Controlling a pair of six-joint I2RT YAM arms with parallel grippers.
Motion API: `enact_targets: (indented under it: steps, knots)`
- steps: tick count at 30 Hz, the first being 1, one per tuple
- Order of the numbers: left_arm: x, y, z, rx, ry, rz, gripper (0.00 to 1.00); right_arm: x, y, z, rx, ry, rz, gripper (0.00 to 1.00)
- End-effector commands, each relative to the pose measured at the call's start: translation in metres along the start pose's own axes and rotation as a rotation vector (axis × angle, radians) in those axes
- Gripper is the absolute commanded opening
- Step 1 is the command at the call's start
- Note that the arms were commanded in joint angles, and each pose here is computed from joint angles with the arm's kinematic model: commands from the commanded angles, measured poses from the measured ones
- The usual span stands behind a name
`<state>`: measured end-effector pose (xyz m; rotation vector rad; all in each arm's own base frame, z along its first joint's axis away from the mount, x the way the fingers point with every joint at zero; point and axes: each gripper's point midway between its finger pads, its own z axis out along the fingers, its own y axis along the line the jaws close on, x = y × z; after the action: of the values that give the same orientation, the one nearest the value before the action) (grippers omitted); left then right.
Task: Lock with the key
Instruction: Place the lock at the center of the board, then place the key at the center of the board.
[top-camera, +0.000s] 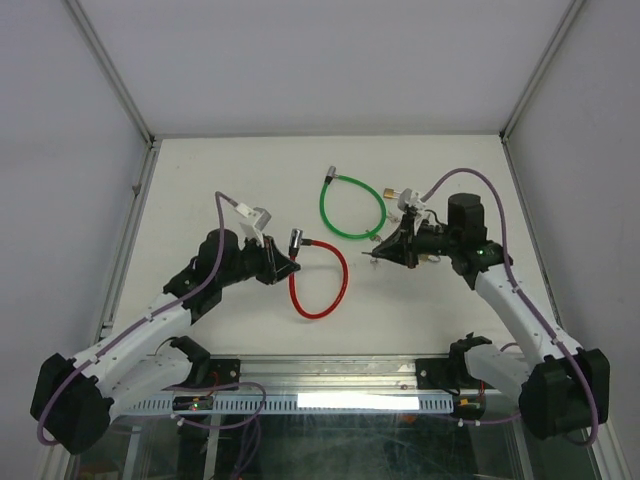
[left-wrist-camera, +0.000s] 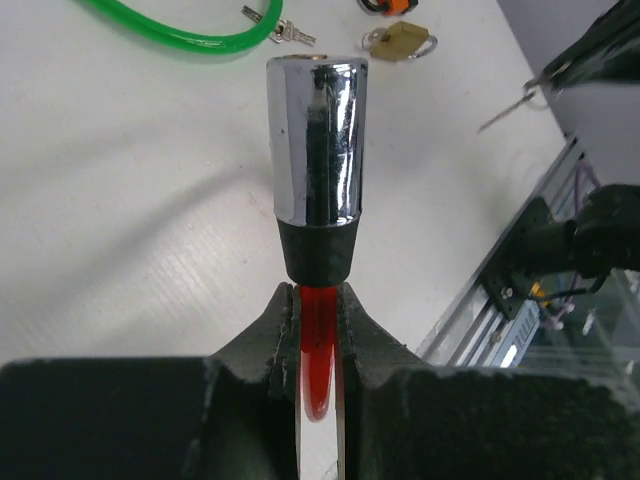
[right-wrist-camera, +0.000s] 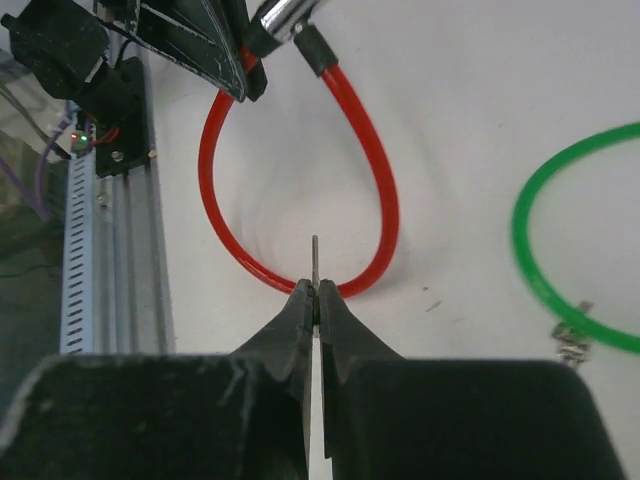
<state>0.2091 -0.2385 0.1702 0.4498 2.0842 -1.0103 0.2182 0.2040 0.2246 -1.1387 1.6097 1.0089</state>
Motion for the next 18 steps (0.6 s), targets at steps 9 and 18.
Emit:
enact_targets:
  steps: [9,18]
  knots:
    - [-0.090,0.071,-0.031,-0.159,-0.669,-0.406,0.00,0.017,-0.037,0.074,0.013,-0.130,0.429,0.00]
    - [-0.101,0.144,-0.041,-0.279,-0.754,-0.543,0.00,0.044,-0.078,0.158,0.150,0.003,0.588,0.03]
